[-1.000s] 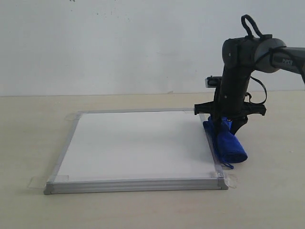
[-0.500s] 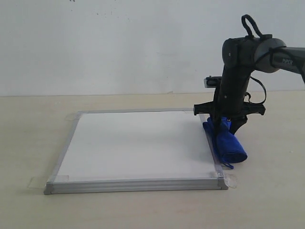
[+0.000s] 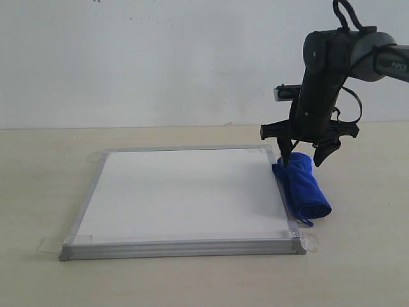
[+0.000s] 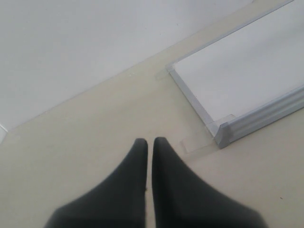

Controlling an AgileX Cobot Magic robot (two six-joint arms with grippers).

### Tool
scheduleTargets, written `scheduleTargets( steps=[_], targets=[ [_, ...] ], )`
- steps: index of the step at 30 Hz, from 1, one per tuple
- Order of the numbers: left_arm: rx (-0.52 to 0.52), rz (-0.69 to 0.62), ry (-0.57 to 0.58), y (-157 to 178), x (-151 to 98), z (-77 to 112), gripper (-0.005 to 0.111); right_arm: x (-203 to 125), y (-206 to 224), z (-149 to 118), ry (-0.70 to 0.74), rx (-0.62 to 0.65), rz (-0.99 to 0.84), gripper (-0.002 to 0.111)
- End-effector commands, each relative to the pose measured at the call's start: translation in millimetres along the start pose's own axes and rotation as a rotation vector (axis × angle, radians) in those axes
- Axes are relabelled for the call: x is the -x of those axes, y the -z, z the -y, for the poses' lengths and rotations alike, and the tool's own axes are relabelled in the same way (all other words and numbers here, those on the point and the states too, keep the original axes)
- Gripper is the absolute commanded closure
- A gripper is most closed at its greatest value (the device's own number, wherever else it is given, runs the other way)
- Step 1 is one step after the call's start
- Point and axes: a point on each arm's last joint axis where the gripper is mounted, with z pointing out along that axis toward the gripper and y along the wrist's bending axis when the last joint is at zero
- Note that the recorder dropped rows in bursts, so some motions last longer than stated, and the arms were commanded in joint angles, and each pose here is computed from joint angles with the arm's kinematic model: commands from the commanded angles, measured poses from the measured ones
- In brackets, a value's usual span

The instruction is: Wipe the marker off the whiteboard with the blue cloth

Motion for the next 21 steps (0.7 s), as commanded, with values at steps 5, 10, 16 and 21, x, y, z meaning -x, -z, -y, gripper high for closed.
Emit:
scheduleTargets(
  steps=[5, 10, 16, 21],
  targets=[
    [0.002, 0.002, -0.003, 0, -1, 0.2, 0.103, 1, 8, 1, 0.006, 0.003, 0.017, 0.105],
    [0.002, 0.002, -0.003, 0, -1, 0.2, 0.103, -1, -21, 2, 0.008, -0.008, -0.043, 0.108],
    [0.002, 0.002, -0.003, 0, -1, 0.2, 0.103, -3, -48, 2, 0.050, -0.016, -0.098, 0.108],
    [0.002, 0.002, -0.003, 0, -1, 0.2, 0.103, 0, 3, 1, 0.094, 0.005, 0.006, 0.108]
  ],
)
